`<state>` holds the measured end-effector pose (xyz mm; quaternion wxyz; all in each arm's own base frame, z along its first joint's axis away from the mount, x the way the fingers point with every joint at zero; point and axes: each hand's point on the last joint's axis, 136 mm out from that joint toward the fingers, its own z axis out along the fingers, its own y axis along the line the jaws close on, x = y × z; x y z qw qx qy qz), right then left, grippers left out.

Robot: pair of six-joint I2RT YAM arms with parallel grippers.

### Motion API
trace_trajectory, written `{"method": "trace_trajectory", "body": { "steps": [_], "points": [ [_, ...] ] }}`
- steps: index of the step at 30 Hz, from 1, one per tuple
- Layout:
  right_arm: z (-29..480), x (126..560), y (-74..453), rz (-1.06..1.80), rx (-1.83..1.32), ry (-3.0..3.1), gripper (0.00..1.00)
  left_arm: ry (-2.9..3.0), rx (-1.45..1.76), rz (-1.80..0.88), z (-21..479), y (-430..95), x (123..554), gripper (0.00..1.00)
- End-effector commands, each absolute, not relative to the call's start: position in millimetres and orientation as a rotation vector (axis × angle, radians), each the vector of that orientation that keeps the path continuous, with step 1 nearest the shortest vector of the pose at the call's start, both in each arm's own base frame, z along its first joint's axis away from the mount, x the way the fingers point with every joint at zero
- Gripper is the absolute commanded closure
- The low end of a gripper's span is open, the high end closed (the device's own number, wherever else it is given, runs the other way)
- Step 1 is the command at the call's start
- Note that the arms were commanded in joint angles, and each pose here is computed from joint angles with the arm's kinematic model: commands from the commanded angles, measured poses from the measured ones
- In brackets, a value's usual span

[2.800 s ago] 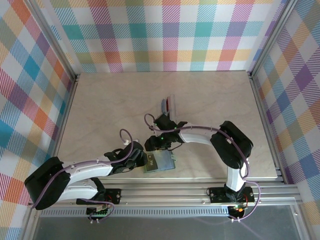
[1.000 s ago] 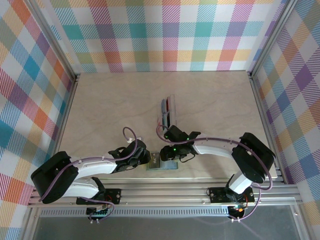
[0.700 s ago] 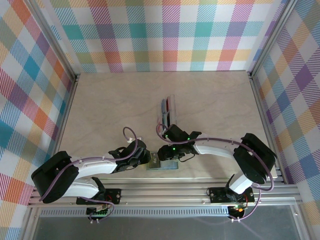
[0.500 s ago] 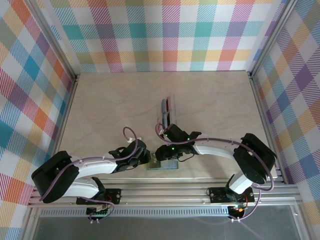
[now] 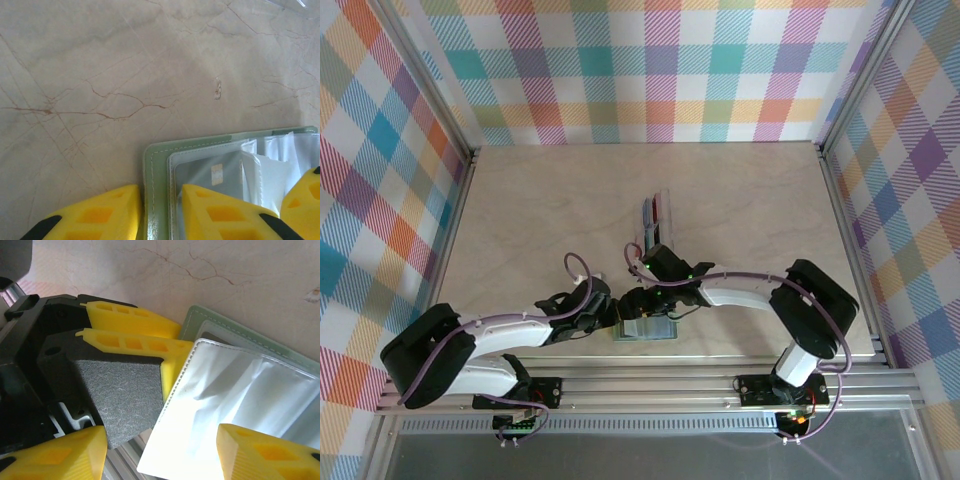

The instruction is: Put the credit cards into the card holder

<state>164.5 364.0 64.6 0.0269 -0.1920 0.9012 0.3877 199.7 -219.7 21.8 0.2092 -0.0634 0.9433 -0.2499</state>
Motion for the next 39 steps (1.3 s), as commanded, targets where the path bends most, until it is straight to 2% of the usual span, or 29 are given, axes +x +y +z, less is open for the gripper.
{"method": "trace_trajectory", "body": {
  "steps": [1,10,14,21,29,39],
  "points": [
    [68.9,158.5,384.0,1.303,-0.649,2.723,0.40,2.699,-0.180,-0.623,13.0,-201.9,183.4,0.68],
    [65.3,160.2,384.0,1.275,-0.662,2.742,0.38,2.609,-0.262,-0.513,43.8,-160.4,181.4,0.61],
    [82.7,173.5,372.3,1.176,-0.633,2.703,0.38,2.587,-0.265,-0.526,54.3,-157.8,184.5,0.60],
    [125.0,223.6,318.6,0.765,-0.459,2.651,0.39,2.537,-0.229,-0.681,84.9,-179.1,201.9,0.57],
    [154.9,280.9,291.4,0.590,-0.330,2.607,0.42,2.491,-0.168,-0.876,116.3,-216.2,240.0,0.56],
    [153.9,320.8,286.6,0.466,-0.322,2.643,0.44,2.489,-0.127,-0.966,122.1,-249.8,282.2,0.56]
  ]
}}
